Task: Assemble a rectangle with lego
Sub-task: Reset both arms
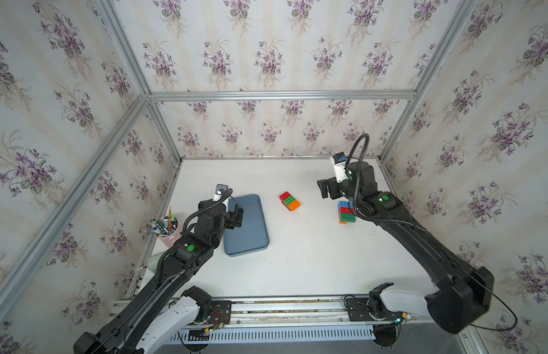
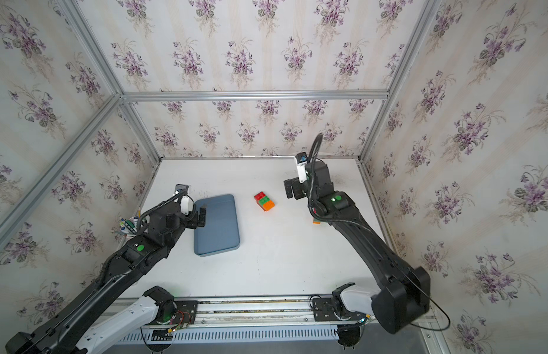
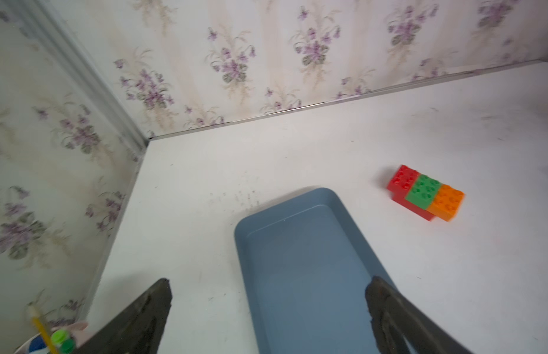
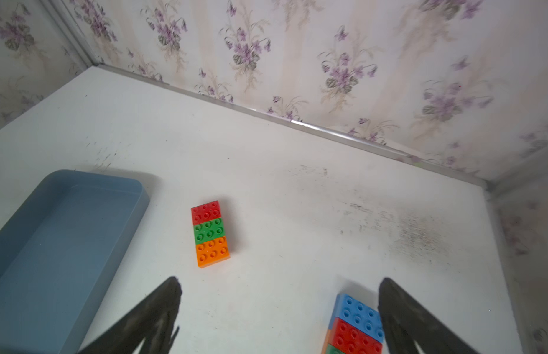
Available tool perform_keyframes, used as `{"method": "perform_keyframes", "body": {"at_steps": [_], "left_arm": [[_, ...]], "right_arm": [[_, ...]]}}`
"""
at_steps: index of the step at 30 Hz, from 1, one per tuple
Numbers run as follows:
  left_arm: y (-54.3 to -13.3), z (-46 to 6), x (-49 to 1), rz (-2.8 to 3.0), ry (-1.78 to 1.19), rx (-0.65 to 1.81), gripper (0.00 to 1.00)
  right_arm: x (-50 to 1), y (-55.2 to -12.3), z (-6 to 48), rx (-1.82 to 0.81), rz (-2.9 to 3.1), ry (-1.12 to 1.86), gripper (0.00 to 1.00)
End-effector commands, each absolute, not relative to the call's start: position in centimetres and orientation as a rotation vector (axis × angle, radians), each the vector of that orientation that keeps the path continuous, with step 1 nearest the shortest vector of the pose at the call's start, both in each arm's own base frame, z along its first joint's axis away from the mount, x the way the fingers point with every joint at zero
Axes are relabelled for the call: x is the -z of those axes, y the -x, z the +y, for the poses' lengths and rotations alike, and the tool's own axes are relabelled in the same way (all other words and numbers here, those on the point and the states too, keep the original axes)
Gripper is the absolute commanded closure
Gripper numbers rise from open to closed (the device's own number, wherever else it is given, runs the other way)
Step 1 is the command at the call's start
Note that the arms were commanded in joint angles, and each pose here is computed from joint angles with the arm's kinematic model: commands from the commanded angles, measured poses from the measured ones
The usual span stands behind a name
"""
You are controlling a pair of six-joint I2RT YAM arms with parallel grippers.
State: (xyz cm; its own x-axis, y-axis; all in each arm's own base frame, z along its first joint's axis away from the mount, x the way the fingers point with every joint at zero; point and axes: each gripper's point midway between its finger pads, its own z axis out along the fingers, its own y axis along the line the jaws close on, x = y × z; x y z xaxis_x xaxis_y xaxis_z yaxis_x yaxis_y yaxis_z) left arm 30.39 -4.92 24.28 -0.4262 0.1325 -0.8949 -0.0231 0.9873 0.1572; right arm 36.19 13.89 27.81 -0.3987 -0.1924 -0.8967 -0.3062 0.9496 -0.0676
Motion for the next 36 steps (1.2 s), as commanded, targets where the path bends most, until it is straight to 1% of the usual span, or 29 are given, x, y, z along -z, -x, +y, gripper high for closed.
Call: {"method": "perform_keyframes", "body": {"at_steps": [1,3,5,7,9,11,18,24,32,33,36], "left_arm": [[-31.4,-1.9,-24.6,1.952,0.040,-0.309,0.00],[-32.1,-1.0,-23.5,1.945,0.070,-0.330,0.00],[-32.8,-0.7,-22.0,1.935,0.097,-0.285,0.00],[-33.2,-1.0,-21.1,1.931,0.096,-0.212,0.00],[-33.6,-1.6,-20.2,1.893,0.047,-0.185,0.00],[-33.9,-1.6,-19.4,1.880,0.011,-0.186,0.00],[-35.4,-0.7,-16.6,1.888,0.053,-0.155,0.00],[-36.7,0.1,-12.8,1.932,0.050,-0.160,0.00],[-38.9,1.1,-11.6,1.925,0.075,-0.148,0.00],[-39.1,1.0,-10.1,1.956,0.072,-0.146,0.00],[-39.6,0.8,-9.2,1.977,0.052,-0.115,0.00]], "right_arm": [[-31.1,-35.2,9.9,-0.022,1.724,0.200,0.02],[-30.6,-33.5,7.8,-0.019,1.630,0.151,0.04],[-29.7,-32.1,5.6,-0.019,1.557,0.072,0.07],[-28.7,-31.3,4.6,-0.025,1.491,0.055,0.09],[-27.8,-31.1,3.4,-0.016,1.453,0.001,0.09],[-26.3,-31.9,2.6,-0.007,1.490,-0.042,0.09],[-20.4,-34.6,2.7,0.005,1.634,-0.016,0.08],[-18.6,-35.0,2.4,0.002,1.598,-0.023,0.07],[-14.7,-34.9,2.9,-0.022,1.628,0.059,0.07],[-14.4,-35.0,3.1,-0.034,1.627,0.082,0.07],[-13.6,-35.6,3.5,-0.070,1.635,0.119,0.07]]}}
